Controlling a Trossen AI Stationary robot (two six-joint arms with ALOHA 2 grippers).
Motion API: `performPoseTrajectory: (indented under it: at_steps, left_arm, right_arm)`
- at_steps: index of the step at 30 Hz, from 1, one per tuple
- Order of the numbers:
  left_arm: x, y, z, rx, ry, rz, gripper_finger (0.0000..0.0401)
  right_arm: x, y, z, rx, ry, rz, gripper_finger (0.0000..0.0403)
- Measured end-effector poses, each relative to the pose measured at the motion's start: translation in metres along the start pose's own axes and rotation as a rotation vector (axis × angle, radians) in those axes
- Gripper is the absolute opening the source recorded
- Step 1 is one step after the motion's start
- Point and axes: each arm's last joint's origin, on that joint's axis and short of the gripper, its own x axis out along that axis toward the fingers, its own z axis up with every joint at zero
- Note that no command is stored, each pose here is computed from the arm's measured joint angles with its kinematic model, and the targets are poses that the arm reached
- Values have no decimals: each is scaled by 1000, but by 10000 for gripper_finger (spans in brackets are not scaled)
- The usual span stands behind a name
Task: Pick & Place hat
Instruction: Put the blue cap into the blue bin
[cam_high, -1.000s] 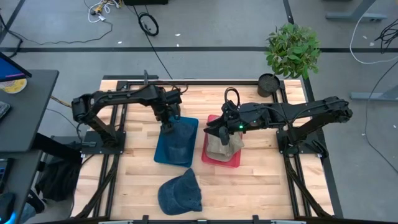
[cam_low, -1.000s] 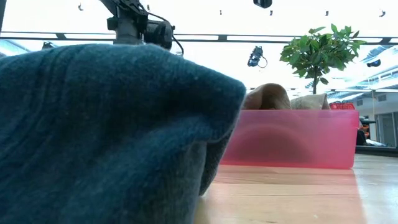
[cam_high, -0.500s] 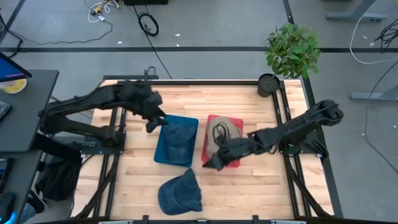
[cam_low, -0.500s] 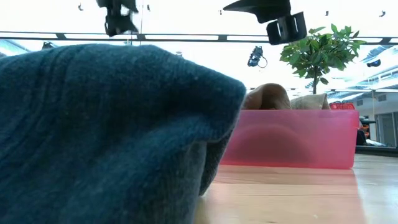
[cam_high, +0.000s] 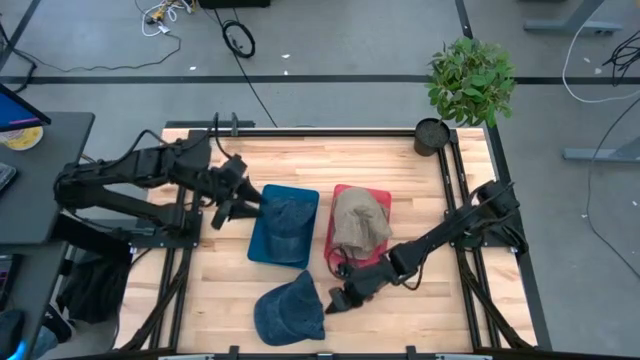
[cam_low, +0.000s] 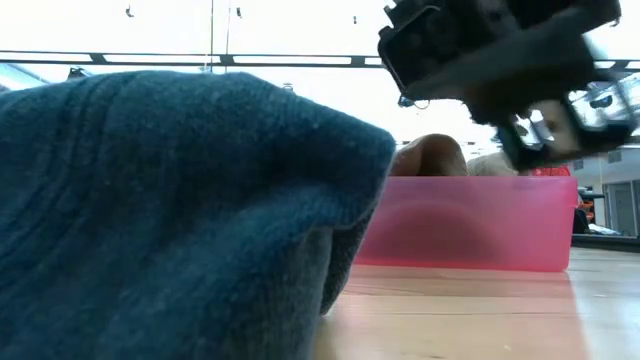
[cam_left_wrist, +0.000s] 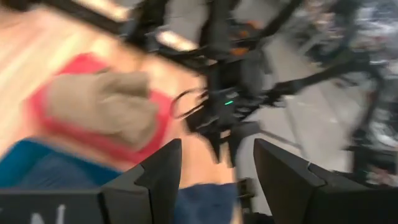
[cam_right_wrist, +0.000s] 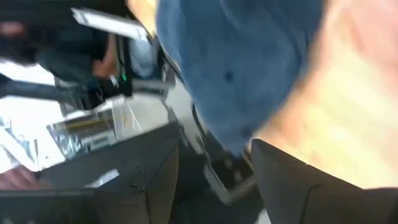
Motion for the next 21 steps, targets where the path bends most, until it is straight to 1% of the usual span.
performPoseTrajectory:
  at_steps: [3, 5, 8, 11, 13, 16, 21]
  left_arm:
    - [2, -13, 0, 8, -15, -86, 204]
    - [3, -20, -1, 7, -23, -116, 204]
    - [4, -26, -4, 22, -31, -124, 204]
    - [5, -30, -6, 29, -39, -110, 204]
    - [7, -31, -6, 32, -47, -96, 204]
    - [10, -32, -7, 31, -49, -80, 204]
    - [17, -33, -7, 30, -45, -80, 204]
  right_arm:
    - [9, -4, -9, 46, 57, 22, 206]
    - [12, -7, -14, 63, 74, 19, 206]
    - [16, -13, -21, 85, 86, -5, 206]
    - [22, -20, -22, 89, 90, -32, 206]
    - [26, -25, -20, 91, 86, -42, 206]
    - [33, -32, -9, 109, 83, -54, 206]
    - [45, -39, 12, 144, 99, 3, 206]
